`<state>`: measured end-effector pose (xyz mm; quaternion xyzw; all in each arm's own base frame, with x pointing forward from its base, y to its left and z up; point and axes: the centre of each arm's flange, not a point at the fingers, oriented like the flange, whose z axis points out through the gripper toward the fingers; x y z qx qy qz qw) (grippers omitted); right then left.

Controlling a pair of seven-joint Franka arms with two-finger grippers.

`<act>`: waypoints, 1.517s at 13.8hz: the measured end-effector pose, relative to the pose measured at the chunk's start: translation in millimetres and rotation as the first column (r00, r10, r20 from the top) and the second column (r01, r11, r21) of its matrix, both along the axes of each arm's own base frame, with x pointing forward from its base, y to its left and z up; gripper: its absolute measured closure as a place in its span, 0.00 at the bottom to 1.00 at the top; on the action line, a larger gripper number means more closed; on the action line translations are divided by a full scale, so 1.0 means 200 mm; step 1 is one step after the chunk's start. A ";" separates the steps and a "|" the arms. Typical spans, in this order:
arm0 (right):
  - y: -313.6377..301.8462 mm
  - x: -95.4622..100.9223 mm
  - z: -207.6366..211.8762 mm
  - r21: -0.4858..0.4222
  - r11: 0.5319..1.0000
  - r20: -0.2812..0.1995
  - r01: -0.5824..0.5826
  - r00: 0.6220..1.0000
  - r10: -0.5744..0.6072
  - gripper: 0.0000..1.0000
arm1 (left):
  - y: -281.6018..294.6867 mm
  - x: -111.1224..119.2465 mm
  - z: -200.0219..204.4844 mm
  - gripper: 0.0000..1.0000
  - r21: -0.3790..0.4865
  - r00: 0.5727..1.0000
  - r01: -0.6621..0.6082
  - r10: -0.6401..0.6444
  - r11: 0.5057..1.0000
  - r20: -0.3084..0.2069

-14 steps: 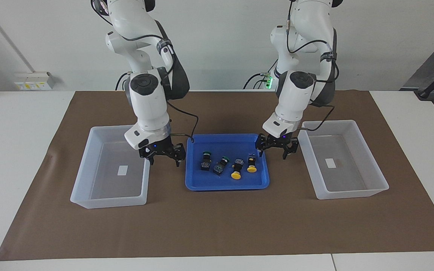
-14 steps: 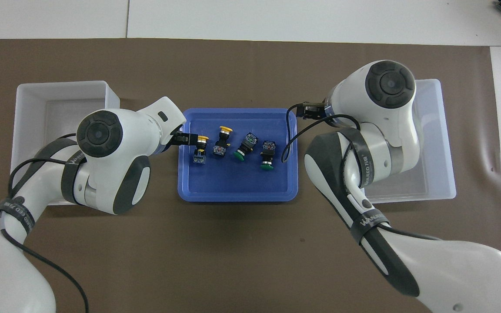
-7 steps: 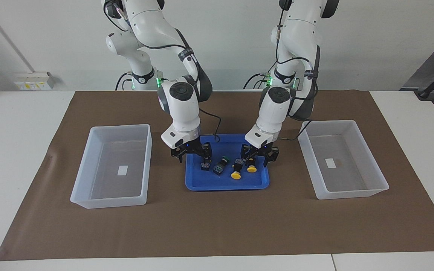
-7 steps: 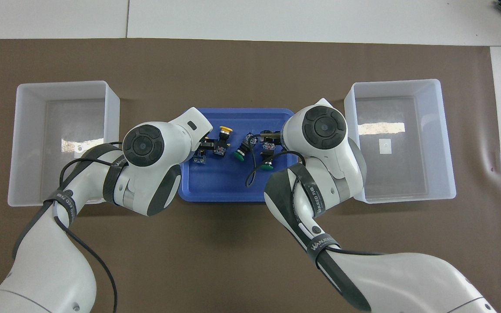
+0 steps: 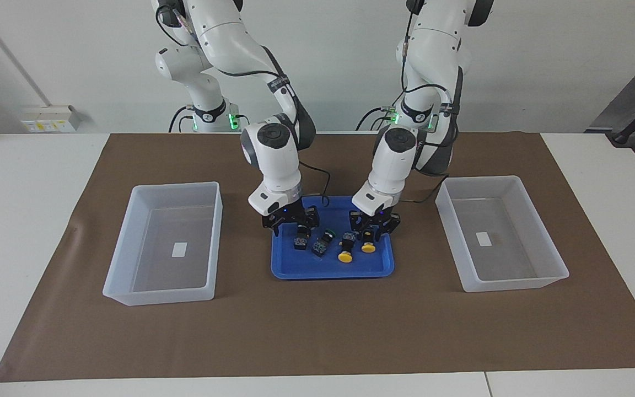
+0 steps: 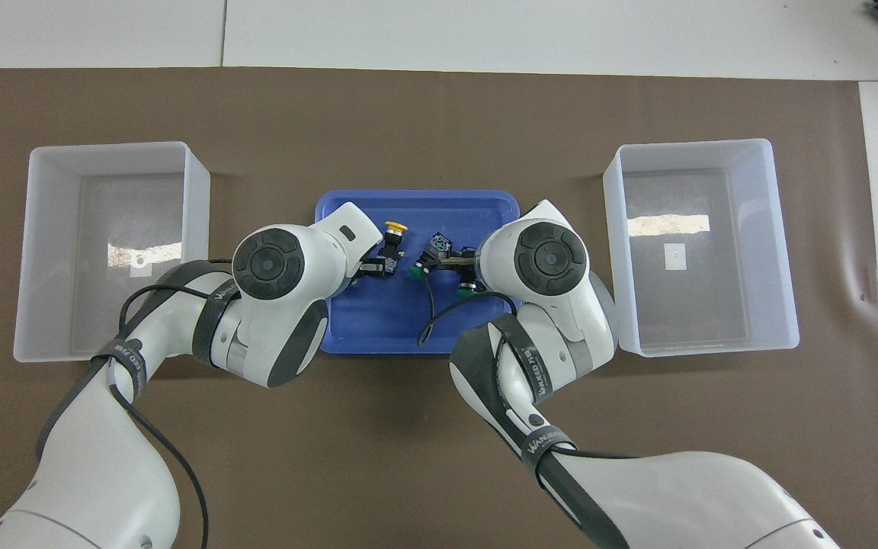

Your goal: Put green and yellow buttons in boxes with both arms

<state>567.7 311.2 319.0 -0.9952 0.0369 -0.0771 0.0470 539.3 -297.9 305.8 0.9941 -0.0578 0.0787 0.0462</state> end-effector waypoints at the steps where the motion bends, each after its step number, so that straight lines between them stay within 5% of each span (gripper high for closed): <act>1: 0.01 -0.01 -0.01 0.000 1.000 -0.004 -0.004 1.000 0.004 0.00 | 0.00 -0.01 -0.01 0.65 0.008 1.000 0.002 -0.002 1.000 -0.016; 4: 0.01 -0.04 -0.05 -0.007 1.000 -0.022 -0.009 1.000 0.009 0.00 | 0.01 0.00 0.05 0.67 0.014 1.000 -0.005 0.005 1.000 -0.024; 11: 0.00 -0.09 -0.12 -0.016 1.000 -0.038 -0.021 0.999 0.020 0.14 | 0.50 0.19 0.54 0.67 -0.033 0.985 -0.147 0.149 0.989 0.084; 16: 0.01 -0.09 -0.11 0.006 1.000 -0.029 -0.003 1.000 0.003 0.67 | 1.05 0.37 0.60 0.67 -0.003 0.974 -0.138 0.136 0.990 0.183; 21: 0.01 -0.02 0.26 0.065 0.996 -0.069 0.057 0.996 -0.053 0.67 | 1.39 0.43 0.51 0.67 0.062 0.980 -0.074 0.061 0.995 0.192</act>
